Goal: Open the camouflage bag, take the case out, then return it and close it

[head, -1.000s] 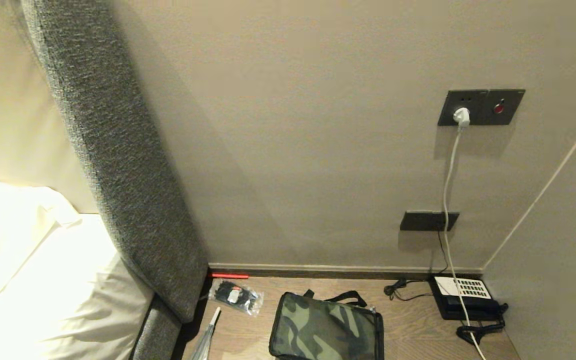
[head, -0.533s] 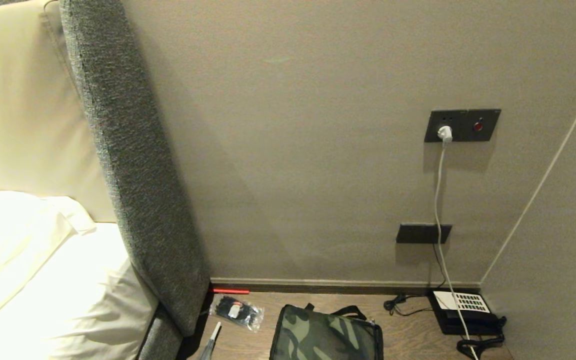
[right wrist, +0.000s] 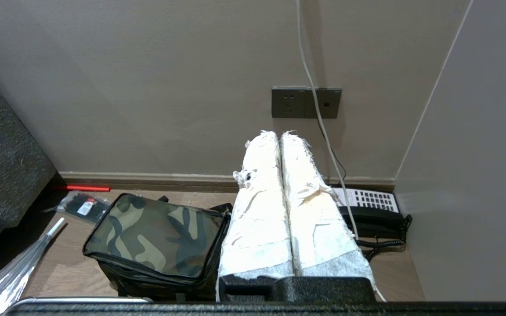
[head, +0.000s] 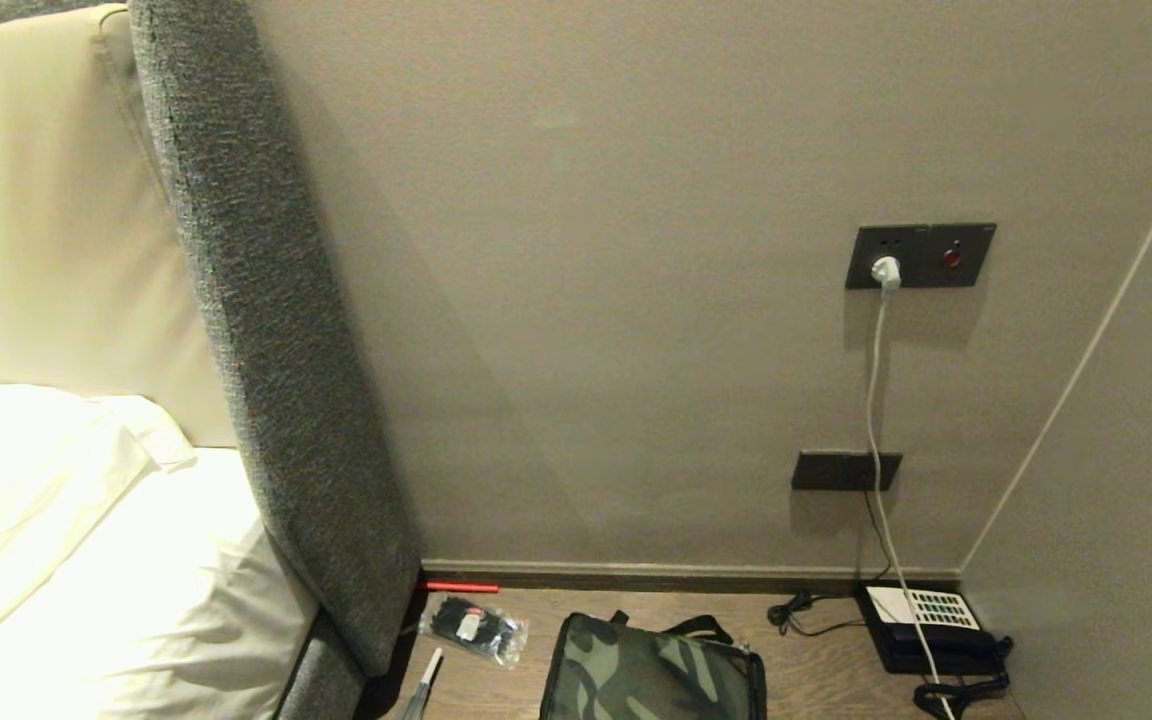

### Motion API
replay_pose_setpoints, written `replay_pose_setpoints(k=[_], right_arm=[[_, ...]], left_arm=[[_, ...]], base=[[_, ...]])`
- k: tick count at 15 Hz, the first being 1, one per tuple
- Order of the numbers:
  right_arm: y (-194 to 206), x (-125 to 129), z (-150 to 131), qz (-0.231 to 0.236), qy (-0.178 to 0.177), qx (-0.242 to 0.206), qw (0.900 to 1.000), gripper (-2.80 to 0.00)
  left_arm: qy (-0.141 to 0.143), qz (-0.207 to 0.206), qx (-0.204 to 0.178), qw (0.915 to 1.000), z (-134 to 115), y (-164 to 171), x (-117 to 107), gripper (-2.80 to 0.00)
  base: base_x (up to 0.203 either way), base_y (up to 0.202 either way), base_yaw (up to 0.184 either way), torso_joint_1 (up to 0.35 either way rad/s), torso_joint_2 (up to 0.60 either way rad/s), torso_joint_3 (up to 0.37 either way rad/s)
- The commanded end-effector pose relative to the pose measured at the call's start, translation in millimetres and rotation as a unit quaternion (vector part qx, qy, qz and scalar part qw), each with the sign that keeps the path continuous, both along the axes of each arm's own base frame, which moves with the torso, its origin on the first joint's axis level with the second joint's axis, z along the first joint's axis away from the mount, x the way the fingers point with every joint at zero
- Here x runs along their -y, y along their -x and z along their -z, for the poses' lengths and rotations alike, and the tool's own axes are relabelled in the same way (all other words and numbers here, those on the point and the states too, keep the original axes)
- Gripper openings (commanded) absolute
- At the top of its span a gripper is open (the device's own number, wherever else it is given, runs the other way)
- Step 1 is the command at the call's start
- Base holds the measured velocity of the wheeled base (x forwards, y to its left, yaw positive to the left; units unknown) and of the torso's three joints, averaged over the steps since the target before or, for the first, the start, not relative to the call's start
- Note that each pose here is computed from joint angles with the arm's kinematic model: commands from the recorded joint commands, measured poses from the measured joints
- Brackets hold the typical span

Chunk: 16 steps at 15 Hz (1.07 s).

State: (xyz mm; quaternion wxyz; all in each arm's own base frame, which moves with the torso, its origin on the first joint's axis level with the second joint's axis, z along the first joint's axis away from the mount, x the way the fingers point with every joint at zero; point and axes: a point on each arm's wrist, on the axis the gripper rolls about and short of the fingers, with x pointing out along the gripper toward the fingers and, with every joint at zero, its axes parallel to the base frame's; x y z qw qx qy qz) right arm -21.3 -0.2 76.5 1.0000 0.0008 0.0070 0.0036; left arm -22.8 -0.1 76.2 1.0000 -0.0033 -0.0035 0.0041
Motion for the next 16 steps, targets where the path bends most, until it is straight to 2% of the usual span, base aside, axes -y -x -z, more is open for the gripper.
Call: replay_pose_setpoints(k=[1, 16], right_arm=[[-0.1, 0.0, -0.1, 0.0, 0.0, -0.001, 1.0, -2.8], [-0.1, 0.0, -0.1, 0.0, 0.0, -0.001, 1.0, -2.8]], left_arm=[[0.001, 0.0, -0.001, 1.0, 0.5, -0.1, 0.0, -2.8], [0.001, -0.001, -0.001, 1.0, 0.5, -0.1, 0.0, -2.8]], base=[[0.0, 0.0, 0.0, 0.0, 0.0, 0.0], [0.0, 0.0, 0.0, 0.0, 0.0, 0.0]])
